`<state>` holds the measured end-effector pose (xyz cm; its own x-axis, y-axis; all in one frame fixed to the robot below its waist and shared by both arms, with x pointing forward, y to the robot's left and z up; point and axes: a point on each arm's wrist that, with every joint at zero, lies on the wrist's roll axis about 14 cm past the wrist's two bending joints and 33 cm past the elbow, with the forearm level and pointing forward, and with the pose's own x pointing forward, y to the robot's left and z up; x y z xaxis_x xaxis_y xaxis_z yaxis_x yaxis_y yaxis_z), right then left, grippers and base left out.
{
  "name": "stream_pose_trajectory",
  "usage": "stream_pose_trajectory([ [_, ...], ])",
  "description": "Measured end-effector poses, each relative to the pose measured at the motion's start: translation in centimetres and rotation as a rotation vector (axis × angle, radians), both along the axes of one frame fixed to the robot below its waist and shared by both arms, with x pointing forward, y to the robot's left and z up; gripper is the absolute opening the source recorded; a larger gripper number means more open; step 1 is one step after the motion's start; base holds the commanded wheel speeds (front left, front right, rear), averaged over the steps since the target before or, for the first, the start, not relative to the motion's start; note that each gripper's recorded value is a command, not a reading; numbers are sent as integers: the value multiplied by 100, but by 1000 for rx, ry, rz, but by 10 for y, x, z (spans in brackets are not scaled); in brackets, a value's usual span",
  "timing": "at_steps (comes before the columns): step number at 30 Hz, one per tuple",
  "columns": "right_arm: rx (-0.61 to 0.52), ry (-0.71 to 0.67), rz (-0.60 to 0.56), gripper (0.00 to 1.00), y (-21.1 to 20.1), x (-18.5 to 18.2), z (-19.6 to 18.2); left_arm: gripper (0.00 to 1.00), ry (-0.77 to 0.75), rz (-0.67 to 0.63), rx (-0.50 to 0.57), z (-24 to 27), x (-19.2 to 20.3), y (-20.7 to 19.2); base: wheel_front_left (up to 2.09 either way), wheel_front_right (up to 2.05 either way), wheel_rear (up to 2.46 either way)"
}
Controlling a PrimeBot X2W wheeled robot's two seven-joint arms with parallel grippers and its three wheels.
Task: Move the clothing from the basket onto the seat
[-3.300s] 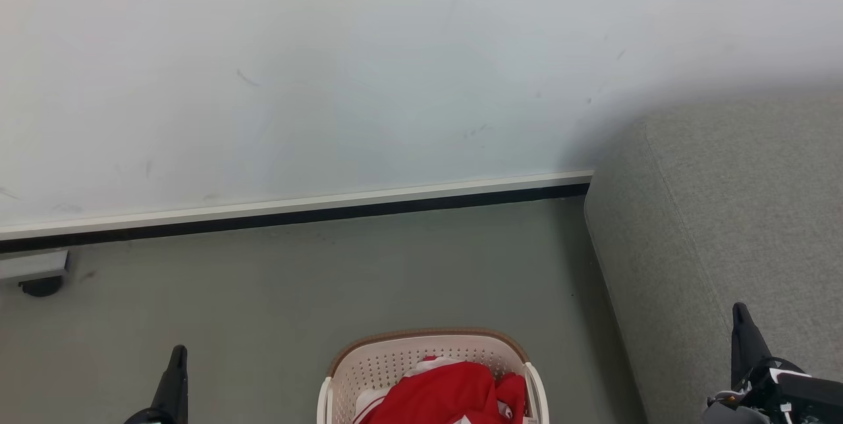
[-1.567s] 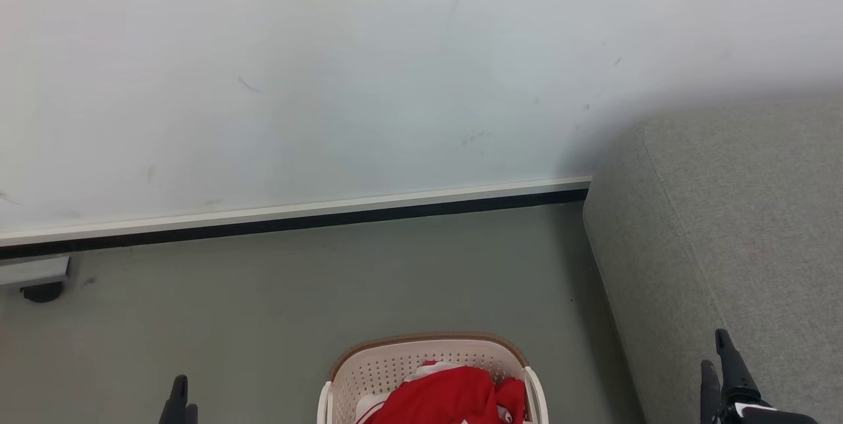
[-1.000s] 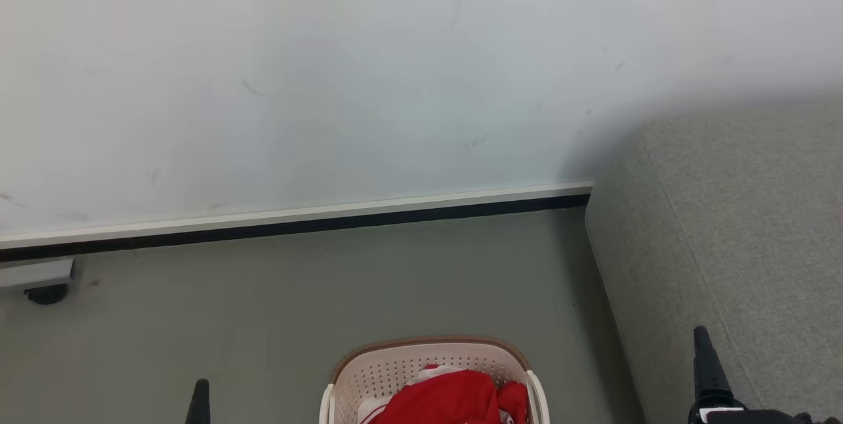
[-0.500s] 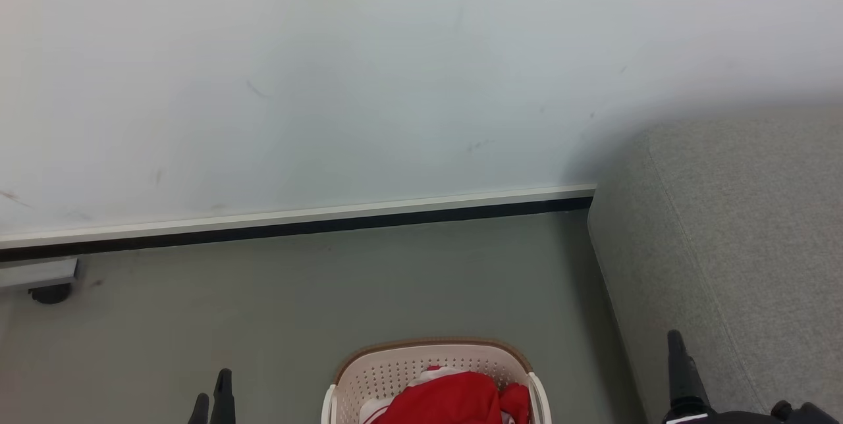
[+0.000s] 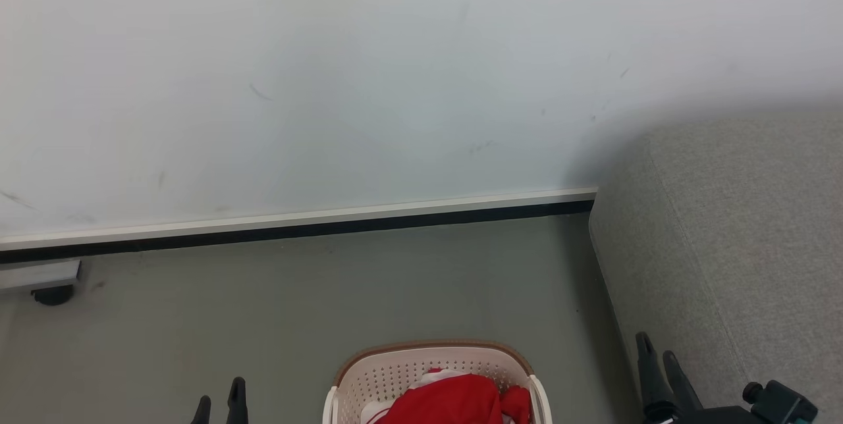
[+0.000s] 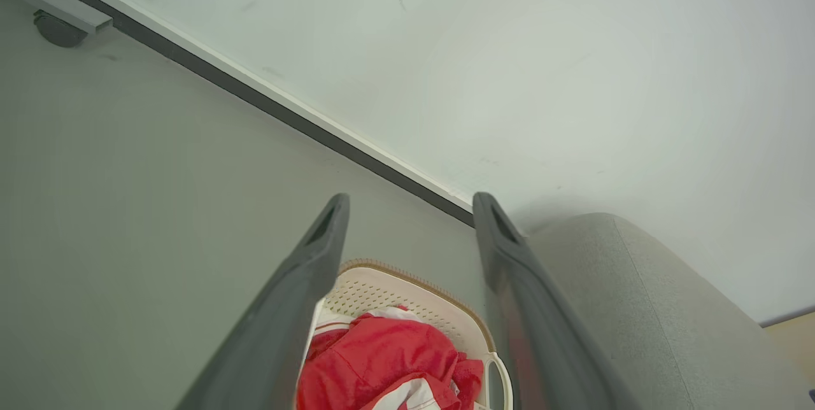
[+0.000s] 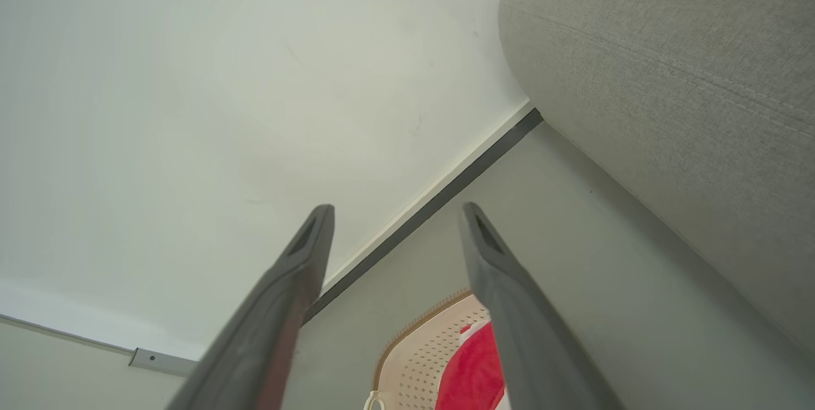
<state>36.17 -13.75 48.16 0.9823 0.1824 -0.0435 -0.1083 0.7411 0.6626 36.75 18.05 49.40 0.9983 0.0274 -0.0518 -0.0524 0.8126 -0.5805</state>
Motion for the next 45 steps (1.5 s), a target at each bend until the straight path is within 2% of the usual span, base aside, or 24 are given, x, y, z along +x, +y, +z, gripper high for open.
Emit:
stream_pose_trajectory([
  [6, -101, -13, 33, 100, 5, 0, 1, 100, 12, 2, 120, -4, -2, 2, 0, 0, 0],
  [11, -157, -18, 48, 100, 7, -1, 1, 100, -1, 6, 172, -1, -2, 2, 0, 0, 0],
  [18, -227, -40, 58, 100, 9, -2, 5, 100, -40, 13, 198, 9, -2, 3, 0, 0, 0],
  [33, -372, -52, 70, 100, 10, -10, 1, 100, -130, -23, 361, 29, -2, -8, 0, 0, 0],
  [45, -466, -75, 89, 100, 16, -10, 3, 100, -157, -15, 449, 33, -4, -8, 0, 0, 0],
])
